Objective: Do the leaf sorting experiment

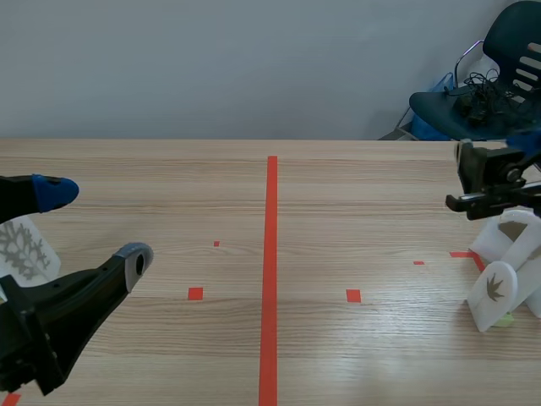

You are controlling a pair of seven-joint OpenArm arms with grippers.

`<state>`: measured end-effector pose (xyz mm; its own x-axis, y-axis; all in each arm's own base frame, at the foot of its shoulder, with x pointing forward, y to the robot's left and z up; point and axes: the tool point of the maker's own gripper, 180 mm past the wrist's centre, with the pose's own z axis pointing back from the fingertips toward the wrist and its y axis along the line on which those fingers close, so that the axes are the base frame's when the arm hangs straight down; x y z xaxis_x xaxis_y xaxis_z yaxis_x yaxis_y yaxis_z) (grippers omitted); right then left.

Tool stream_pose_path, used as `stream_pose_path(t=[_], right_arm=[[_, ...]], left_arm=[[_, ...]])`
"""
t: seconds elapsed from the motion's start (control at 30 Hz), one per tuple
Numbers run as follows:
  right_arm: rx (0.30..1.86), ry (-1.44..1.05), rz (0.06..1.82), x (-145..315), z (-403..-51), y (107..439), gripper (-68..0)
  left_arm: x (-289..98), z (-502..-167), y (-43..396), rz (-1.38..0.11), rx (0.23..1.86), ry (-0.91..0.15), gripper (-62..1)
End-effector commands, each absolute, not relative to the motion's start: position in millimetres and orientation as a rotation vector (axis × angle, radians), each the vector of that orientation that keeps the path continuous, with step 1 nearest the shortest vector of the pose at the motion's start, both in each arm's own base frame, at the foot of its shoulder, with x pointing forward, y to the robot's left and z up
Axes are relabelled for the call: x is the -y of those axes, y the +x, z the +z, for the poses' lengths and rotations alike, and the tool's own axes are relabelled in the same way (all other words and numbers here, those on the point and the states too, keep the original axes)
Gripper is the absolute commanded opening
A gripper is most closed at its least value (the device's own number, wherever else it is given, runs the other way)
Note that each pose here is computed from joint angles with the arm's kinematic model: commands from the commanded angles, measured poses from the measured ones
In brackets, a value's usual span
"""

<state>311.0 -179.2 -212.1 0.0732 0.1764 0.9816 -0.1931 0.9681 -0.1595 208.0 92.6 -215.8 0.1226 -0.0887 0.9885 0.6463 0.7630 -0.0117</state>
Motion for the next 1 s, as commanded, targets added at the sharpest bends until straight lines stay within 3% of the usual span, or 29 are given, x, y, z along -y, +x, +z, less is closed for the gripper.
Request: stream_pose_path(t=[0.0,0.03,0.13,0.23,0.43,0.67,0.97], right_arm=[[1.457,0.072,0.344,168,-209,304,-33.6],[1.444,0.113,0.397,158,-207,300,-30.7],[1.403,0.185,0.533,137,-206,287,-12.5],[1.339,0.207,0.545,136,-214,281,0.4],[1.231,0.261,0.618,121,-232,252,0.4],[1.2,0.257,0.647,105,-220,226,0.4],[1.277,0.294,0.644,99,-207,228,0.4]], left_arm=[[-91,-208,209,-0.568,1.378,-0.52,1.4],[-91,-208,209,-0.57,1.377,-0.519,1.4],[-91,-208,209,-0.578,1.374,-0.519,1.4],[-91,-209,208,-0.579,1.373,-0.519,1.4],[-91,-209,208,-0.579,1.372,-0.519,1.4],[-91,-209,208,-0.579,1.372,-0.519,1.4],[-91,-209,208,-0.579,1.373,-0.519,1.4]])
